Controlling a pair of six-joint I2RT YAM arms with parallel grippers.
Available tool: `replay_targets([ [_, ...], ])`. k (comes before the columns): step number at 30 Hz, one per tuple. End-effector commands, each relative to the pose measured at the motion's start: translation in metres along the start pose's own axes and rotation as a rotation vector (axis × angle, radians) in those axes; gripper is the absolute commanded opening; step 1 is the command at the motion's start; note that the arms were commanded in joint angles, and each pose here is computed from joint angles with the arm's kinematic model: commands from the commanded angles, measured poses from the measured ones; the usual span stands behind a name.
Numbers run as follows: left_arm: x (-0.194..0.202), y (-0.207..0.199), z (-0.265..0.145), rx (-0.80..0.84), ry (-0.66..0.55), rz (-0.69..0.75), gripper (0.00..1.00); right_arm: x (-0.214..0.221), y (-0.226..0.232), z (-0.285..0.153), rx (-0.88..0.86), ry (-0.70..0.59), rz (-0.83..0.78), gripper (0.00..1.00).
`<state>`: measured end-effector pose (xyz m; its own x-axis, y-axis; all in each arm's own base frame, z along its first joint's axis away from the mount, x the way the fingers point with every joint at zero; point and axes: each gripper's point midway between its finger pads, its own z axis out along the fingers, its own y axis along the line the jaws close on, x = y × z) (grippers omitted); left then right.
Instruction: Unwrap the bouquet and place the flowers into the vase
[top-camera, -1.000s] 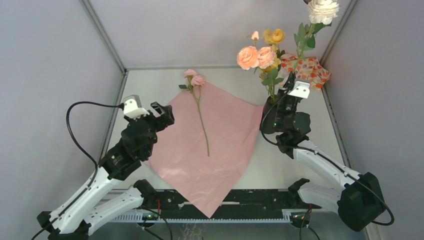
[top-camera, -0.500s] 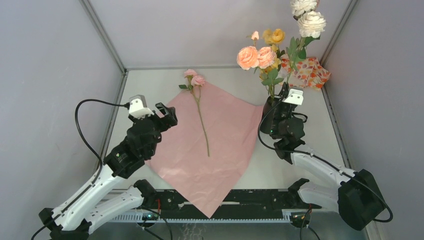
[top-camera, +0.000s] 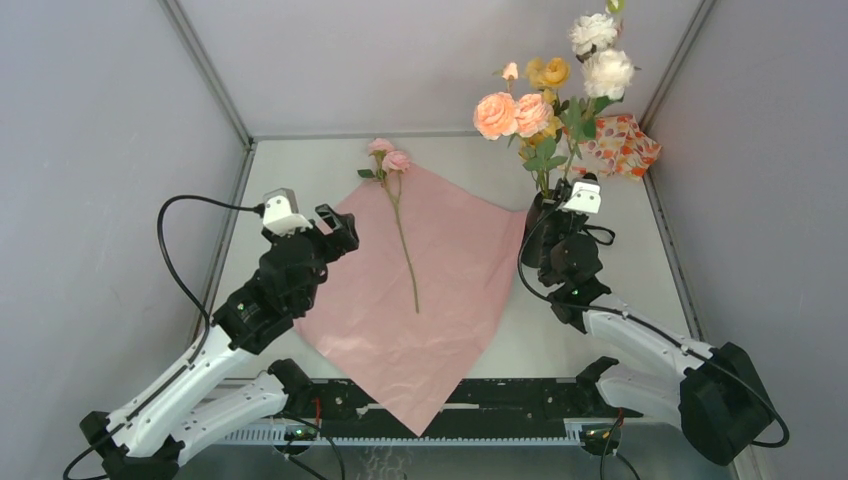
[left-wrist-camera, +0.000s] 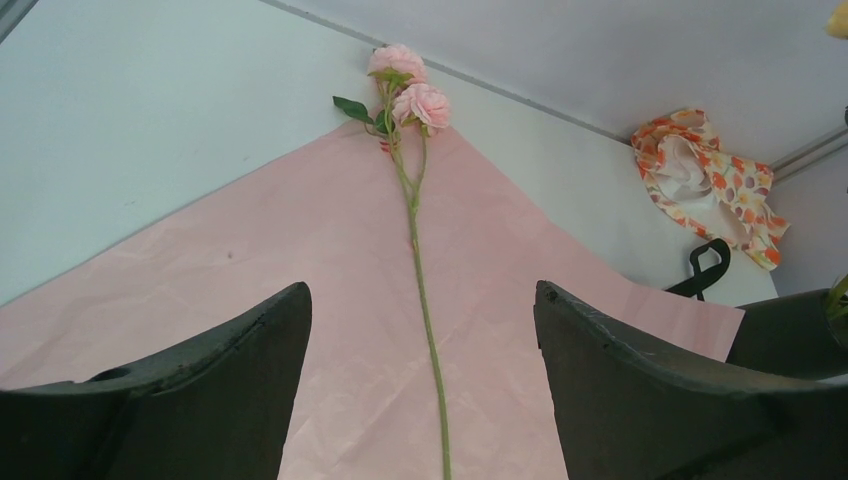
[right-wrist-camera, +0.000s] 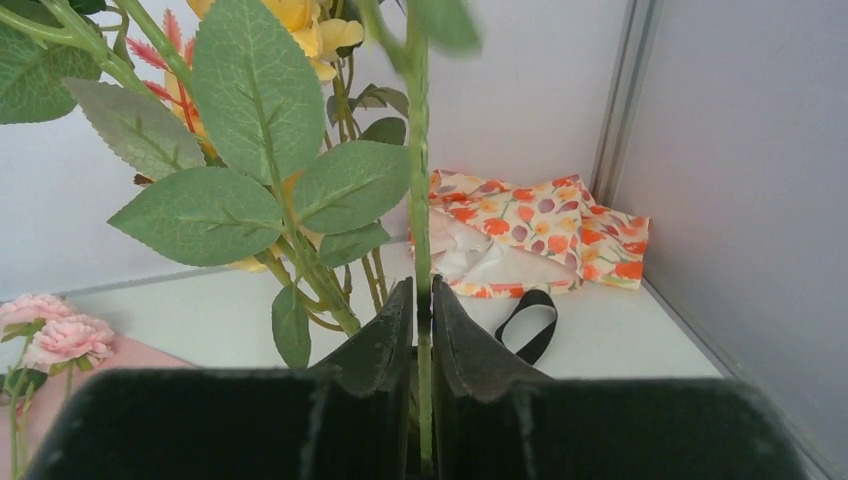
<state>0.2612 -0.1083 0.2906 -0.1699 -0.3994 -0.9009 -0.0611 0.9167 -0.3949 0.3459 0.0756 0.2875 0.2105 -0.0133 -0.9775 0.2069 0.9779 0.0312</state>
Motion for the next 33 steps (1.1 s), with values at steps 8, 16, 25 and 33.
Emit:
replay_targets([
  [8, 0.001, -0.005, 0.002, 0.019, -0.008, -0.028, 0.86, -0.011, -0.001, -0.007, -0.005, -0.002, 0.074, 0.46],
  [16, 0.007, -0.011, 0.007, 0.031, 0.012, -0.022, 0.86, -0.040, -0.009, -0.018, -0.018, -0.056, 0.129, 0.64],
  [25, 0.011, -0.016, 0.011, 0.038, 0.025, -0.021, 0.86, -0.091, -0.029, -0.037, -0.033, -0.122, 0.261, 0.73],
  [33, 0.029, -0.027, 0.026, 0.049, 0.100, -0.008, 0.93, -0.133, -0.037, -0.060, -0.130, -0.189, 0.439, 0.73],
])
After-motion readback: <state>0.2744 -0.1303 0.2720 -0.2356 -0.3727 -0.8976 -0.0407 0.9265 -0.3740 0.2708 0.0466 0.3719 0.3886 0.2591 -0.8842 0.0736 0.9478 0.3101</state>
